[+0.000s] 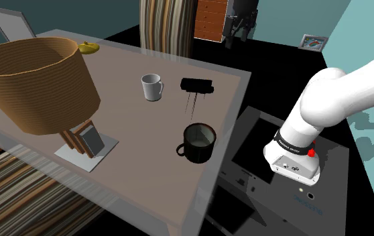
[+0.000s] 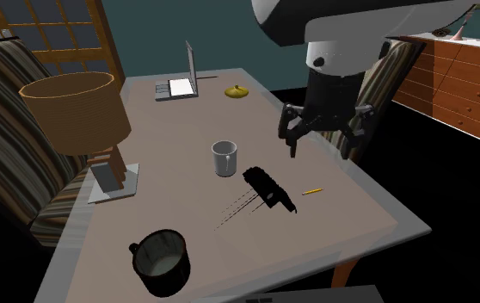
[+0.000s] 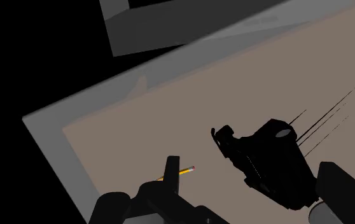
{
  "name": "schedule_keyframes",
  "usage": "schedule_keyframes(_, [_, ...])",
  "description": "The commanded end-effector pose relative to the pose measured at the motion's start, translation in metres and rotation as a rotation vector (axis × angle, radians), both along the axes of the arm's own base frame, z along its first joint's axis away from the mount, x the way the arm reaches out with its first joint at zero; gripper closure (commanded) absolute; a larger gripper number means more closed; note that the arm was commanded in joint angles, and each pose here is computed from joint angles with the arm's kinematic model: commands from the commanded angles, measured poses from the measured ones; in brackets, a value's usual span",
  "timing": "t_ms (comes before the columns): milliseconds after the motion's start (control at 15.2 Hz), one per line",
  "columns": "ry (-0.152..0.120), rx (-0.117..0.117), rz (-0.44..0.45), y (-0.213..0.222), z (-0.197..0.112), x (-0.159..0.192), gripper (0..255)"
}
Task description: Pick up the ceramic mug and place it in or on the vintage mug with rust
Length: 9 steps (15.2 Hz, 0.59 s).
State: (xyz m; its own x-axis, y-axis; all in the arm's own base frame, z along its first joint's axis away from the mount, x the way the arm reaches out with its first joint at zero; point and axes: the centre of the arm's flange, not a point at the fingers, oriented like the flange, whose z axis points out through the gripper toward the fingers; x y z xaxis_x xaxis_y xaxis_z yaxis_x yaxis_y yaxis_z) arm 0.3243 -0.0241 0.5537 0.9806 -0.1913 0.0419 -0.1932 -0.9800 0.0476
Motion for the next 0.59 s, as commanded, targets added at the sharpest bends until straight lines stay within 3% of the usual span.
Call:
schedule_keyframes(0, [0.000,0.000,0.000,0.000,0.000,0.000,0])
schedule_keyframes(528, [0.012,-0.002,-0.029,0.061,-0.041,0.078,0])
